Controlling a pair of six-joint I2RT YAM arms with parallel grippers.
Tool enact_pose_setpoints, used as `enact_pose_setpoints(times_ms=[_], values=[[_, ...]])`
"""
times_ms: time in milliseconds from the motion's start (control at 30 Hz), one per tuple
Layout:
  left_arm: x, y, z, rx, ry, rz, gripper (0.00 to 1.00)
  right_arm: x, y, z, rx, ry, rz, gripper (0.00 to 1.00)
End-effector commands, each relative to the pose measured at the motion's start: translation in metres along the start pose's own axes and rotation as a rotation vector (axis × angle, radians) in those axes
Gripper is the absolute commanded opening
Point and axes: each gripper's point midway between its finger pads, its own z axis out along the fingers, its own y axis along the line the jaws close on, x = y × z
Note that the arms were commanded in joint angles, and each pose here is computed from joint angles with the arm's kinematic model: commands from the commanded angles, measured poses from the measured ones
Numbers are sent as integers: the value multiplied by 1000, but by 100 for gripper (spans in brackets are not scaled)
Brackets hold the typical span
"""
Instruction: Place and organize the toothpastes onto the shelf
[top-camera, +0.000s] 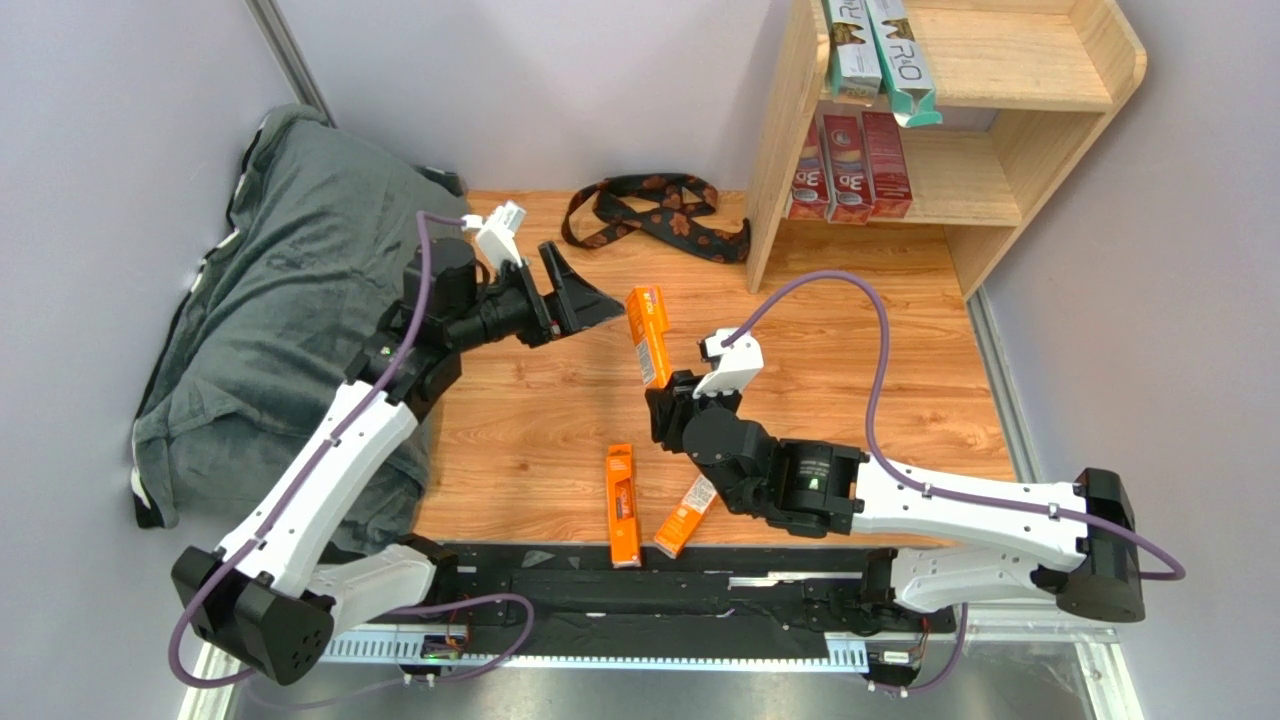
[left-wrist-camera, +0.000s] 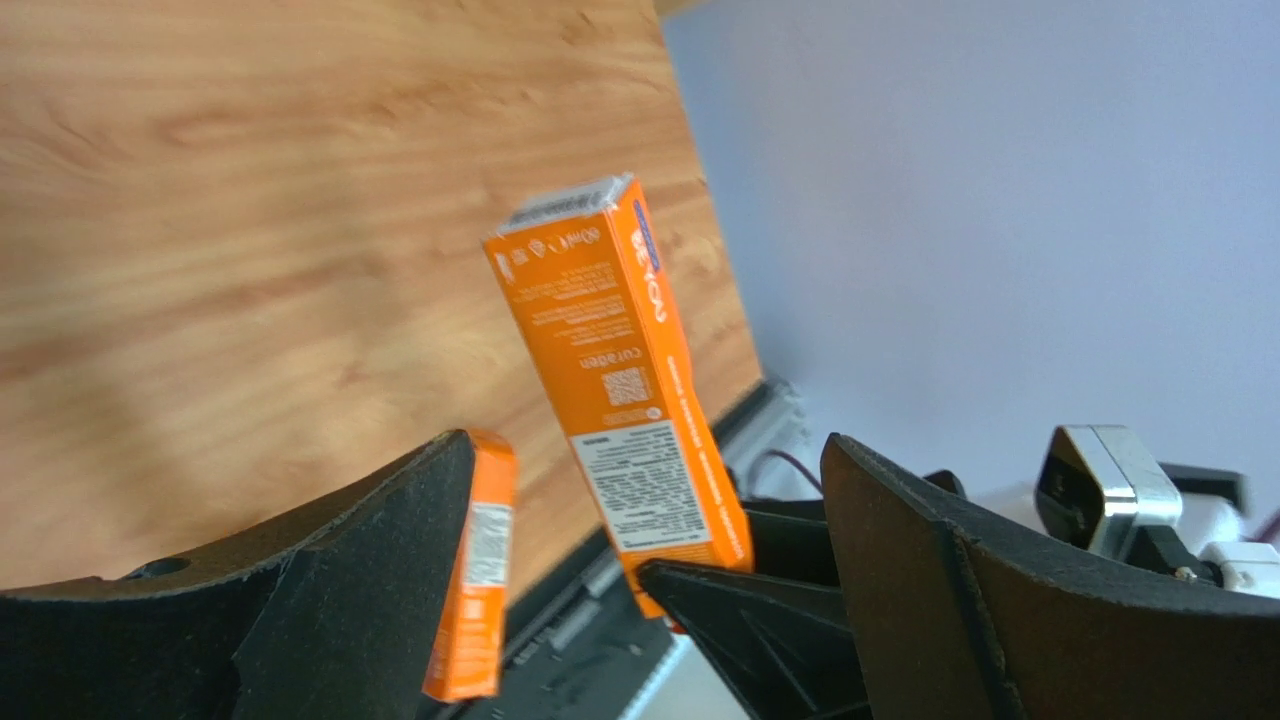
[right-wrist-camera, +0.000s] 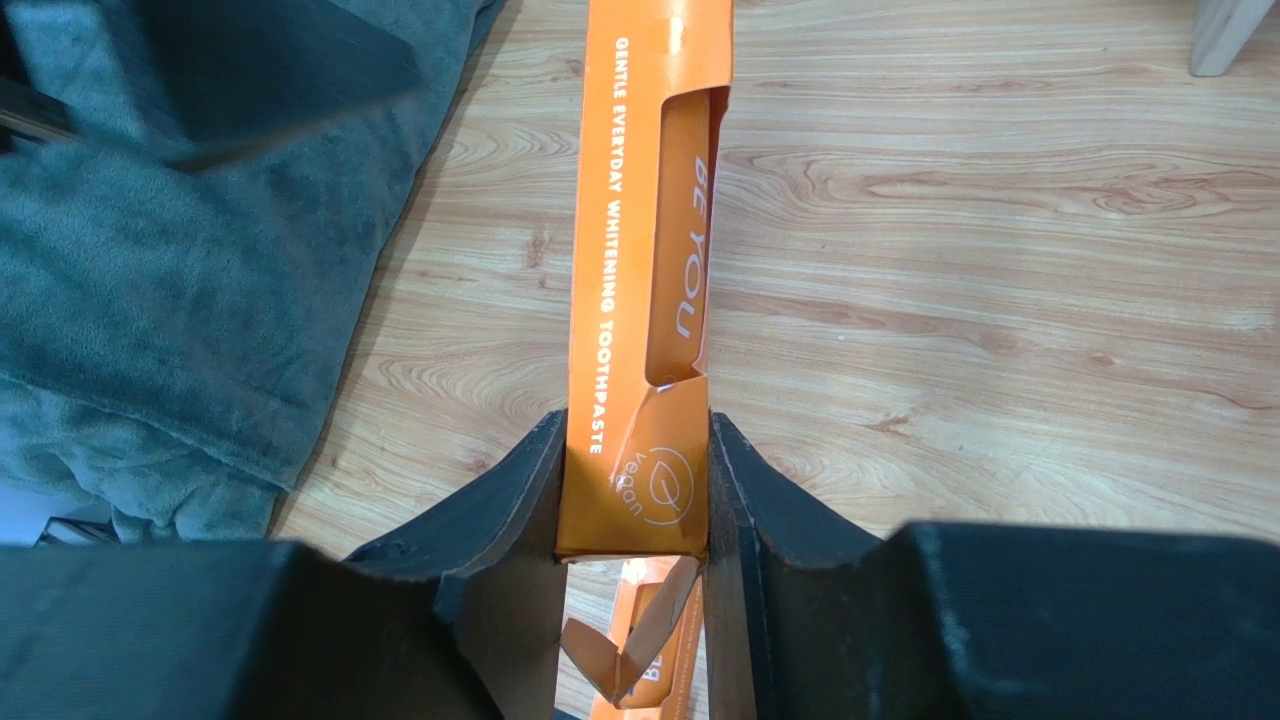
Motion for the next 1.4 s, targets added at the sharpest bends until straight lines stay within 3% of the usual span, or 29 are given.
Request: enact_pose_setpoints(times_ms=[0,200,467,967,1367], values=[[-14,39,-34,-303,-32,228,95,-27,-9,-8,26,-67,84,27],[-38,88,-75,-671,-74,355,95,-31,-16,-11,31,-57,78,28],[-30,101,-77,-712,-39,365,95,-69,-10,-15,-2,-68,39,29],[-7,123,-54,-685,43,329,95,-283,-33,-40,60,-388,-35,31],[7,146,-43,-702,103,330,95,-409,-81,-21,245,-544,-140,35]])
